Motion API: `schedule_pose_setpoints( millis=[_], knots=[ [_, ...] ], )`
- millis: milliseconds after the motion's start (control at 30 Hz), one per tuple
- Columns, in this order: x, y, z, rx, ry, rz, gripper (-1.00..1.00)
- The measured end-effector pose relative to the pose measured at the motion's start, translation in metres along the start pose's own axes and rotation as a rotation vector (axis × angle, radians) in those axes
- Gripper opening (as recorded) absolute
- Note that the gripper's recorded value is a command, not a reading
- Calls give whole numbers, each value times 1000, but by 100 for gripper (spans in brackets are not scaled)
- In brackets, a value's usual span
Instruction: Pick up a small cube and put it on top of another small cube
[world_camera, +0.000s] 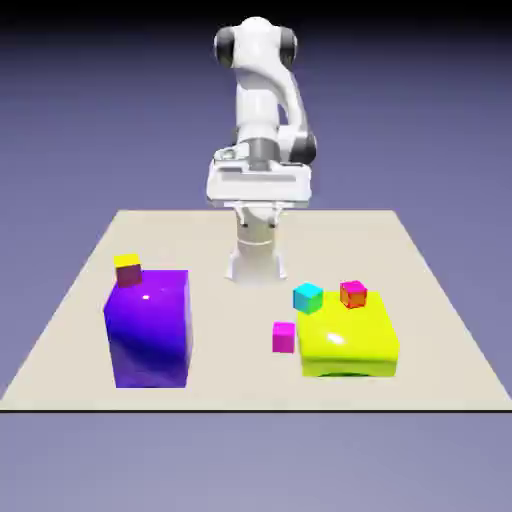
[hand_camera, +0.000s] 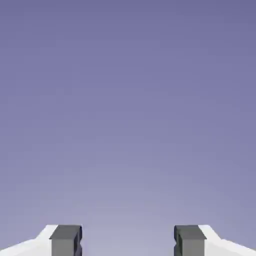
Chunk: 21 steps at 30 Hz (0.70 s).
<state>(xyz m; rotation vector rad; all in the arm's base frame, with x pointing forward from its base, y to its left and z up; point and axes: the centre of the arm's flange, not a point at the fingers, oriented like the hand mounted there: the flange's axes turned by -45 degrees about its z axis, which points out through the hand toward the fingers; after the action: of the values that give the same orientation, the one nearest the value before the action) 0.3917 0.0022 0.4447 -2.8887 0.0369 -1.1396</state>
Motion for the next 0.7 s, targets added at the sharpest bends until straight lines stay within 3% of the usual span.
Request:
schedule_pose_setpoints(
  millis=[333,700],
  knots=[
    [-81,12,83,22,-395,717,0],
    [-190,11,137,-189,-773,1470,0]
  ],
)
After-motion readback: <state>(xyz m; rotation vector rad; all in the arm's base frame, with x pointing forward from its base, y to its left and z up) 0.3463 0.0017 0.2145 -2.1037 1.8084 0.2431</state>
